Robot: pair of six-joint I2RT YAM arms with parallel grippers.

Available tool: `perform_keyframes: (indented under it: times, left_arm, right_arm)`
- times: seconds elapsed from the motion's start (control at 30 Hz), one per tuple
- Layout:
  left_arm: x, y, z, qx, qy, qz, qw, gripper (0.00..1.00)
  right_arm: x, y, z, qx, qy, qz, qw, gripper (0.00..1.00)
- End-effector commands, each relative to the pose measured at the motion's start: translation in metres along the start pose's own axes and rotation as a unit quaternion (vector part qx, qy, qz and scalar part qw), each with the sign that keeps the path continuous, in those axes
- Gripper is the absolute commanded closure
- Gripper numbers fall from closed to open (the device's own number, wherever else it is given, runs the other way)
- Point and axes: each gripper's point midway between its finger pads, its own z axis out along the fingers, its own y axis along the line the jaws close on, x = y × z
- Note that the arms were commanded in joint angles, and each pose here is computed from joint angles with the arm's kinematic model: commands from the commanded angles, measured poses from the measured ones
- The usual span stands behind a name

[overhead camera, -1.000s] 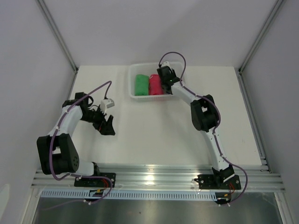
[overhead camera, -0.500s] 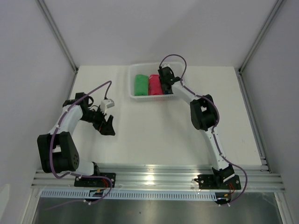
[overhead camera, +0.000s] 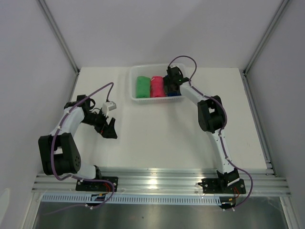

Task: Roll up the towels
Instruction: Place the rolled towel into the container

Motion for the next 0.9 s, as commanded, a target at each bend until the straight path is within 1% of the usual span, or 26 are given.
perform_keyframes:
  times: [0.0,0.23,0.67,0.87]
  left_arm:
    - [-0.008,0.003,-0.005,0.002,-0.015,0.007,1.0,0.01]
    - [-0.009,0.004,-0.005,0.004,-0.016,0.004,1.0,0.01]
    - [-0.009,0.004,-0.005,0.008,-0.018,-0.002,1.0,0.01]
    - [-0.009,0.004,-0.006,0.006,-0.017,-0.002,1.0,0.01]
  right_arm:
    - [-0.042,0.007,-0.037,-0.026,-0.046,0.02,0.998,0.25]
    - [-0.058,0.012,-0.052,-0.036,-0.068,-0.005,0.997,0.24]
    - [-0.074,0.003,-0.069,-0.016,-0.092,-0.003,0.996,0.18]
    - [-0.106,0.0,-0.104,-0.017,-0.135,-0.016,0.991,0.17]
